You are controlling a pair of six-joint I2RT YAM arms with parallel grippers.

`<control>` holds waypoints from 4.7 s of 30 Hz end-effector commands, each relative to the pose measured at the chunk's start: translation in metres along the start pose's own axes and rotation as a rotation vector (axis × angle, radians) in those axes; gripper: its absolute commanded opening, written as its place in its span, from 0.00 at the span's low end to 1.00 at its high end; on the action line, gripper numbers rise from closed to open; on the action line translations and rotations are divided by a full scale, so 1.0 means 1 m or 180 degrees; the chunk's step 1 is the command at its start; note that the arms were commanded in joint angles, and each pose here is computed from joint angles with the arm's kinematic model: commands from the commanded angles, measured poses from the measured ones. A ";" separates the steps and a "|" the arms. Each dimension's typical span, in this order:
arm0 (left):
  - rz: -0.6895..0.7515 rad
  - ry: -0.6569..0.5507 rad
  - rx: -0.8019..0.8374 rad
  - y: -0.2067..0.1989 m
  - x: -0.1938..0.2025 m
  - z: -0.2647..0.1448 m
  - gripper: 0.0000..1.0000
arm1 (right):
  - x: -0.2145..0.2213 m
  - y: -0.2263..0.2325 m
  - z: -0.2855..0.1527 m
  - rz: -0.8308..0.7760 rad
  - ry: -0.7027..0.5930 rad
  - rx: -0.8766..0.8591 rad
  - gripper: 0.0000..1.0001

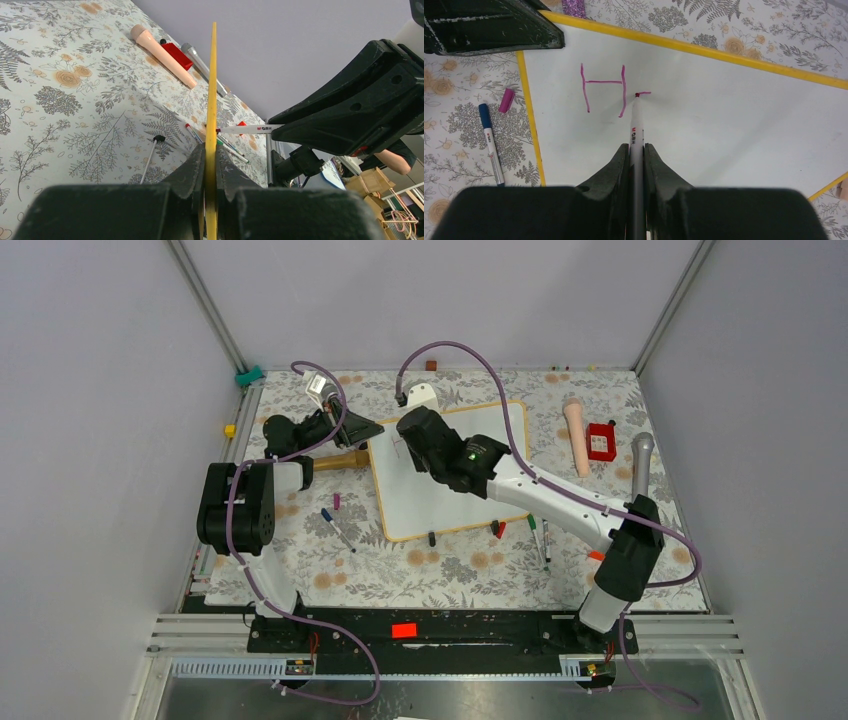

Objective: Write a sentence on the whiteboard
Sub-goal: Write a sentence with the whiteboard marker.

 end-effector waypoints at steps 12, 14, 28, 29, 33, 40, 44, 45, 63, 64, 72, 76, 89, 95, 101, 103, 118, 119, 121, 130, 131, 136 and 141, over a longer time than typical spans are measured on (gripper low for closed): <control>0.0511 0.0051 0.0244 -0.022 -0.013 0.005 0.00 | 0.012 -0.007 -0.004 -0.0042 0.0199 -0.0011 0.00; 0.0512 0.0048 0.0243 -0.022 -0.013 0.005 0.00 | 0.011 -0.010 -0.004 -0.0016 0.0172 0.0069 0.00; 0.0515 0.0050 0.0240 -0.022 -0.012 0.005 0.00 | -0.017 -0.018 0.009 0.0086 0.0028 0.0184 0.00; 0.0516 0.0049 0.0240 -0.022 -0.012 0.005 0.00 | -0.019 -0.018 0.010 0.0090 0.0020 0.0174 0.00; 0.0509 0.0048 0.0239 -0.022 -0.012 0.005 0.00 | -0.020 -0.016 0.010 0.0091 0.0027 0.0133 0.00; 0.0510 0.0046 0.0238 -0.022 -0.012 0.005 0.00 | -0.004 -0.019 0.006 0.0160 0.0136 0.0122 0.00; 0.0514 0.0046 0.0240 -0.022 -0.013 0.005 0.00 | 0.010 -0.022 0.003 0.0200 0.0237 0.0106 0.00; 0.0515 0.0046 0.0240 -0.022 -0.013 0.005 0.00 | 0.013 -0.022 0.003 0.0203 0.0258 0.0100 0.00; 0.0515 0.0040 0.0237 -0.022 -0.013 0.005 0.00 | -0.016 -0.026 -0.020 0.0201 -0.0151 -0.0225 0.00; 0.0513 0.0039 0.0237 -0.022 -0.013 0.005 0.00 | -0.017 -0.027 -0.020 0.0210 -0.0177 -0.0220 0.00; 0.0519 0.0034 0.0233 -0.023 -0.013 0.005 0.00 | -0.021 -0.028 -0.012 0.0199 -0.0169 -0.0132 0.00; 0.0520 0.0036 0.0235 -0.023 -0.013 0.005 0.00 | -0.023 -0.028 -0.007 0.0180 -0.0157 -0.0110 0.00; 0.0514 0.0037 0.0233 -0.022 -0.013 0.005 0.00 | -0.015 -0.030 0.002 0.0182 -0.0087 -0.0019 0.00; 0.0517 0.0038 0.0235 -0.022 -0.013 0.005 0.00 | -0.003 -0.033 -0.002 0.0235 -0.0011 -0.0049 0.00; 0.0510 0.0038 0.0230 -0.022 -0.012 0.005 0.00 | 0.015 -0.035 -0.004 0.0319 0.0109 -0.0069 0.00; 0.0518 0.0042 0.0235 -0.022 -0.013 0.005 0.00 | 0.019 -0.035 -0.005 0.0354 0.0136 -0.0077 0.00; 0.0528 0.0044 0.0240 -0.022 -0.013 0.005 0.00 | 0.033 -0.036 -0.006 0.0437 0.0234 -0.0088 0.00; 0.0531 0.0042 0.0241 -0.022 -0.013 0.005 0.00 | 0.035 -0.036 -0.006 0.0439 0.0245 -0.0091 0.00; 0.0528 0.0043 0.0240 -0.022 -0.013 0.005 0.00 | 0.037 -0.036 -0.006 0.0441 0.0263 -0.0093 0.00; 0.0535 0.0042 0.0243 -0.023 -0.014 0.005 0.00 | 0.024 -0.038 -0.015 0.0475 0.0142 -0.0115 0.00; 0.0530 0.0044 0.0245 -0.023 -0.014 0.005 0.00 | 0.020 -0.038 -0.017 0.0482 0.0110 -0.0134 0.00; 0.0530 0.0046 0.0242 -0.023 -0.013 0.005 0.00 | -0.005 -0.038 -0.028 0.0462 -0.0123 -0.0212 0.00; 0.0538 0.0048 0.0245 -0.023 -0.013 0.005 0.00 | -0.020 -0.039 -0.030 0.0417 -0.0232 -0.0211 0.00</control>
Point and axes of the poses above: each gripper's point midway between its finger pads, its own z axis out along the fingers, its own y axis along the line the jaws close on, x = y × z, the point moved 5 cm from there along -z, back along the fingers, and after that the axes turned 4 degrees about z, right-handed, at the moved point
